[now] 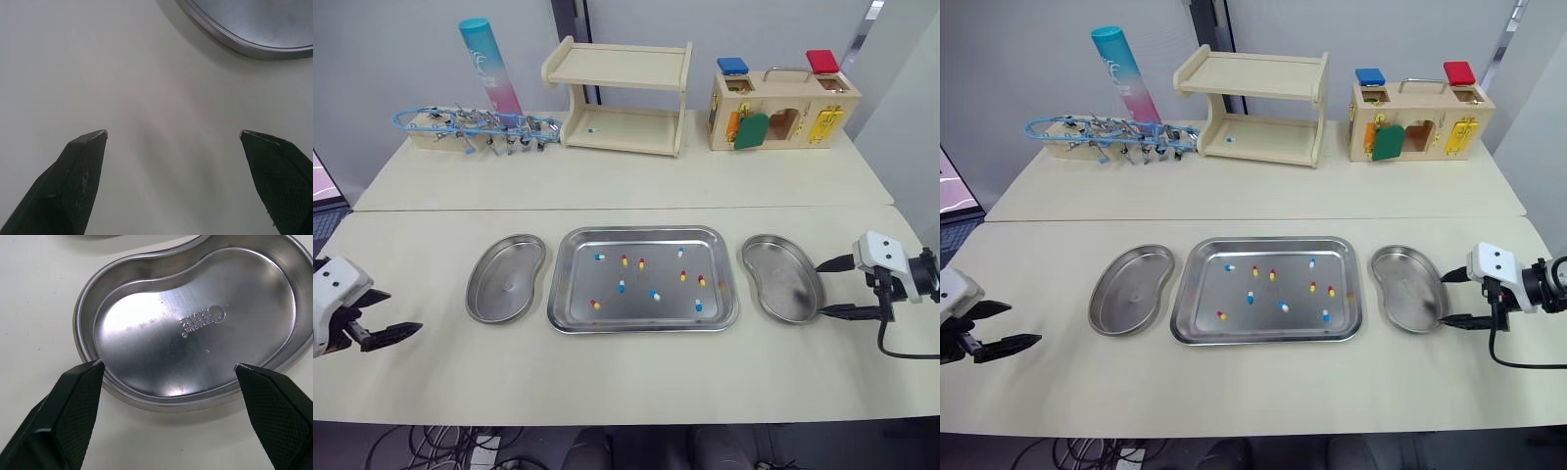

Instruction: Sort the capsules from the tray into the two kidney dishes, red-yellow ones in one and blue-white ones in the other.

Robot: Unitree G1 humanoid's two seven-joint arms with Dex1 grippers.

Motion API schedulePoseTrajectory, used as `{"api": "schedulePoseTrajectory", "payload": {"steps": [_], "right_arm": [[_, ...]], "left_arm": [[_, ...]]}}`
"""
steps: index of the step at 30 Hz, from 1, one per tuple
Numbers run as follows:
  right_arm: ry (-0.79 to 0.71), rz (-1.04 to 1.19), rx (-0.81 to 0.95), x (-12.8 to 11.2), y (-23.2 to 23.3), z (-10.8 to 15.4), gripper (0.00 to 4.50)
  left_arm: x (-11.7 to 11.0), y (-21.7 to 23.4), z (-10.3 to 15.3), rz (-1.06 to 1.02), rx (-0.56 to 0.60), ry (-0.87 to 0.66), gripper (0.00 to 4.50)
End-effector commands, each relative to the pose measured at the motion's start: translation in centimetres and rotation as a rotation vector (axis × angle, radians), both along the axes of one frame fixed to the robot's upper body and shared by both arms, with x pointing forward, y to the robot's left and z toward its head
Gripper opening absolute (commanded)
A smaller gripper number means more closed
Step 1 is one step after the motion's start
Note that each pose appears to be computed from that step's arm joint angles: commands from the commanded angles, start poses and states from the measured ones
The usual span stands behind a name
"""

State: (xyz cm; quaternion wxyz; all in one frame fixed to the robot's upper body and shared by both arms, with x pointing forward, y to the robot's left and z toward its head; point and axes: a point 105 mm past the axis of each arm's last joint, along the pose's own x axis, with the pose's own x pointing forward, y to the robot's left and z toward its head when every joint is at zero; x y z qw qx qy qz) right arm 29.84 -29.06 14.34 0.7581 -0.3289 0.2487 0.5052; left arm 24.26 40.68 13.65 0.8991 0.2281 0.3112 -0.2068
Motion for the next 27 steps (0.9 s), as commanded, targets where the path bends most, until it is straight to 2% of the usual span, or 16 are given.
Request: {"api": "schedulePoseTrajectory", "payload": {"steps": [1,7,9,12,17,27], "right_arm": [[-0.061,-0.034,-0.014,0.1,-1.2,1.9,4.48],[-0.075,-0.13,-0.052,0.2,-4.3,3.9,4.48],[-0.064,-0.132,-0.073,0.0,-4.9,3.9,4.48],[-0.064,-0.15,-0.105,-0.2,-5.7,3.6,4.48],[-0.037,-0.178,-0.074,-0.5,-6.1,3.4,4.48],[-0.05,-0.171,-0.089,-0.1,-5.8,2.6,4.48]], "left_arm": [[0.0,0.8,1.2,0.012,0.021,-0.024,4.5],[0.2,1.4,2.2,0.042,-0.076,-0.085,4.5],[0.4,1.8,2.3,0.053,-0.075,-0.097,4.5],[0.6,3.2,1.9,0.125,-0.013,-0.12,4.5],[-0.4,3.4,1.6,0.141,-0.126,-0.103,4.5],[-1.8,2.8,1.2,0.139,-0.172,-0.087,4.5]]}}
